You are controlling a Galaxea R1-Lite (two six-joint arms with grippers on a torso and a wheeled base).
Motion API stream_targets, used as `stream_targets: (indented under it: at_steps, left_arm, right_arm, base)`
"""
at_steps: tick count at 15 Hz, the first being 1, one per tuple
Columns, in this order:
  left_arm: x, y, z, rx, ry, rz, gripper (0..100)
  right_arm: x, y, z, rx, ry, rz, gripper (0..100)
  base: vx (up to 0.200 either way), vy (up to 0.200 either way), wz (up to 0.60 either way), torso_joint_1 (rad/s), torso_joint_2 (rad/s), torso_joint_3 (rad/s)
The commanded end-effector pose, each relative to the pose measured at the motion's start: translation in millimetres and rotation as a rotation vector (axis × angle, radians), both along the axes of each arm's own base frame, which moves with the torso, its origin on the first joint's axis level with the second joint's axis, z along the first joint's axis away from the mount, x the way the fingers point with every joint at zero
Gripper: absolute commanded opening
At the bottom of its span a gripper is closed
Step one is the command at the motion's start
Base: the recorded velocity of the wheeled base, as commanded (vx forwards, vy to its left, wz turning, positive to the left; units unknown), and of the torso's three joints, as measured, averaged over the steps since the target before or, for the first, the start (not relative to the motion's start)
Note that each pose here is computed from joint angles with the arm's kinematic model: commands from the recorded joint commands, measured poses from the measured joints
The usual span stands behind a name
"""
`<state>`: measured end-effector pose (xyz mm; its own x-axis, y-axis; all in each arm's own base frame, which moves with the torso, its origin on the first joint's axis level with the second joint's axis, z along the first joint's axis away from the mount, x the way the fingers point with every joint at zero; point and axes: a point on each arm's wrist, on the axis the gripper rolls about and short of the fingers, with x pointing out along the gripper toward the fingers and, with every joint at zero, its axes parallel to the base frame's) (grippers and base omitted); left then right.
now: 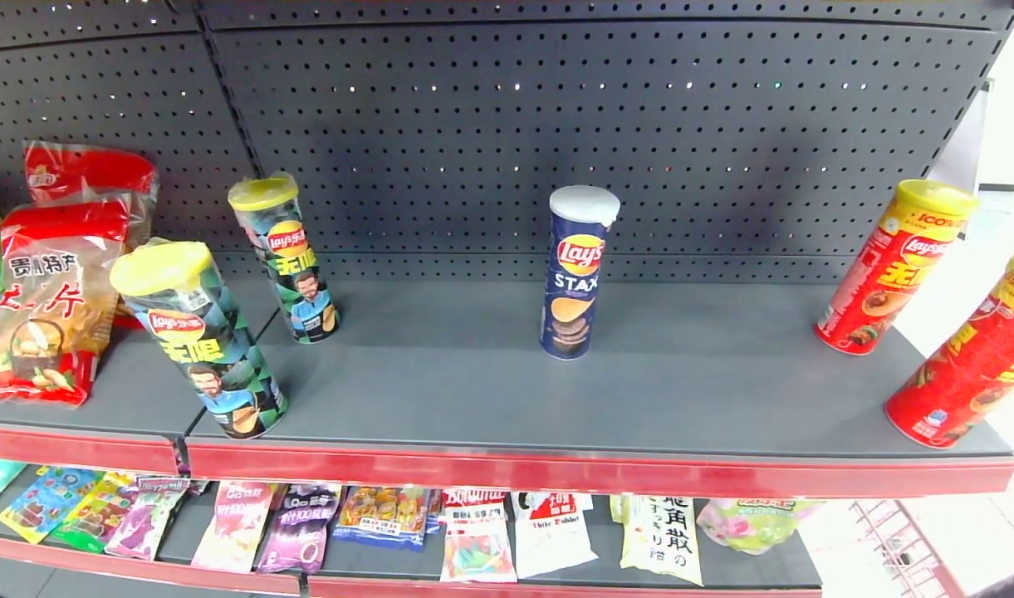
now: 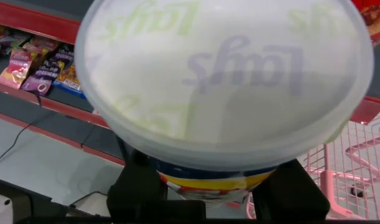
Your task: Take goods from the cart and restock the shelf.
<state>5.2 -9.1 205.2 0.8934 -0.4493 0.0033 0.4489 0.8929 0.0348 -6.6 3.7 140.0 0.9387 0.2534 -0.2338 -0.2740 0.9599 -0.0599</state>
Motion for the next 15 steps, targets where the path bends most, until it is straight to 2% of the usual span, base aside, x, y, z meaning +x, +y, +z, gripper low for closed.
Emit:
stream_targets:
  at_steps: [1,3,4,6,7,9,12,15]
  left_arm:
    - [97.3,-24.1,47.6,0.053,0.127,-0.333,100]
    - [150.2,-54.4,46.5,0.068,0.110,-0.444,100]
    - [165.3,-64.9,44.7,0.069,0.115,-0.481,100]
    - [204.0,-90.7,38.3,0.076,0.165,-0.569,100]
    - [223.9,-102.0,34.0,0.102,0.167,-0.599,100]
    - [261.4,-119.2,27.2,0.161,0.127,-0.663,100]
    - [299.7,-136.3,17.7,0.196,0.104,-0.691,100]
    - [323.0,-147.5,11.5,0.197,0.101,-0.700,100]
  right_arm:
    - [4.6,0.4,5.1,-0.001,0.014,0.003,0]
    - [9.3,0.7,10.5,-0.001,0.010,0.004,0]
    - [11.3,0.9,11.4,0.000,0.008,0.004,0]
    - [15.5,1.2,13.6,-0.001,0.011,0.004,0]
    - [16.1,1.2,13.9,-0.001,0.011,0.004,0]
    - [16.1,1.2,13.5,0.002,0.014,0.003,0]
    - [16.3,1.3,13.9,0.014,0.017,0.000,0]
    - [16.4,1.2,13.5,0.013,0.018,-0.003,0]
  base:
    - [0.000,0.000,0.00,0.000,0.00,0.000]
    - [0.000,0.000,0.00,0.000,0.00,0.000]
    - [0.000,0.000,0.00,0.000,0.00,0.000]
    - [0.000,0.000,0.00,0.000,0.00,0.000]
    - [0.000,0.000,0.00,0.000,0.00,0.000]
    - [0.000,0.000,0.00,0.000,0.00,0.000]
    - [0.000,0.000,0.00,0.000,0.00,0.000]
    - [0.000,0.000,0.00,0.000,0.00,0.000]
